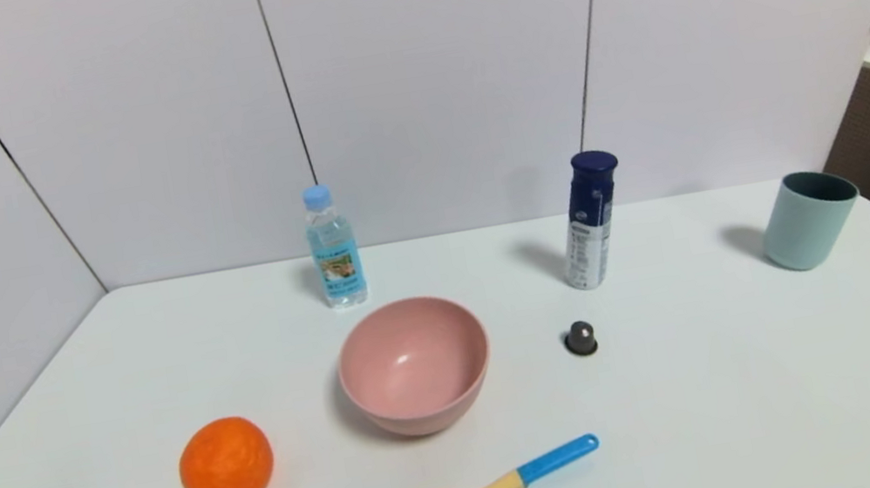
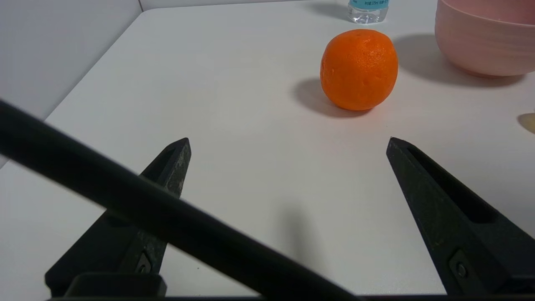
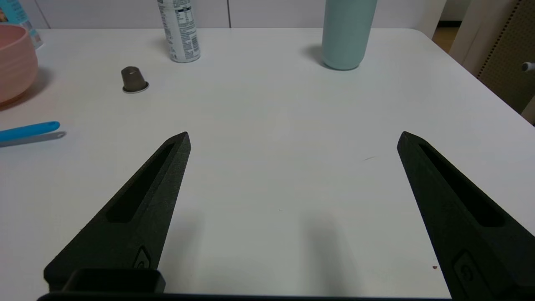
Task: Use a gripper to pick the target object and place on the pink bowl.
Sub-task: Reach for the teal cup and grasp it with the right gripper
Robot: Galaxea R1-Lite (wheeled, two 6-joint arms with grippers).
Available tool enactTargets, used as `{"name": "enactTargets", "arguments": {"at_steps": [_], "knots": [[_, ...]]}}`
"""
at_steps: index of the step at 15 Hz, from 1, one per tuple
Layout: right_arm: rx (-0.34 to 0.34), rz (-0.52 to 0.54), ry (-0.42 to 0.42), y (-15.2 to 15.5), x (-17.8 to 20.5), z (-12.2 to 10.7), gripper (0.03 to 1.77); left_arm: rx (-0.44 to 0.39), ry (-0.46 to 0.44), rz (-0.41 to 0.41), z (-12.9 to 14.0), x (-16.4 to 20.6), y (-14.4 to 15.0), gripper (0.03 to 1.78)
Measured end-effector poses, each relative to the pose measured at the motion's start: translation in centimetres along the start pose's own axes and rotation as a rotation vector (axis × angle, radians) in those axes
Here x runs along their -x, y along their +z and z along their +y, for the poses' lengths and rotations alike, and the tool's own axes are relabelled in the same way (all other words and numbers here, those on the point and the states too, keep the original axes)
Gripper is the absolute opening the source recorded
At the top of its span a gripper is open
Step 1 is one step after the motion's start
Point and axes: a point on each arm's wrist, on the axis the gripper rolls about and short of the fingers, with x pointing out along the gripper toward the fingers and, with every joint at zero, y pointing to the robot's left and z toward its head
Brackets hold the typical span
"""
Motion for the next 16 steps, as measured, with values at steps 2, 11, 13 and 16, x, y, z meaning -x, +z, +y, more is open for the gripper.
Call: {"name": "enactTargets", "arguments": {"at_steps": [2,11,13,16], "knots": [[-0.001,0.006,0.000,-0.1,0.0,0.0,1.71,0.000,0.000,0.000,0.0,0.0,0.0,1.69],[-0.003,0.029,0.040,9.8,-2.4,0.1,1.71,0.000,0.000,0.000,0.0,0.0,0.0,1.69],[-0.018,0.009,0.040,14.9,-4.5,0.1,1.71,0.000,0.000,0.000,0.0,0.0,0.0,1.69],[-0.028,0.000,0.027,21.4,-9.6,0.1,1.71,0.000,0.000,0.000,0.0,0.0,0.0,1.69]]}}
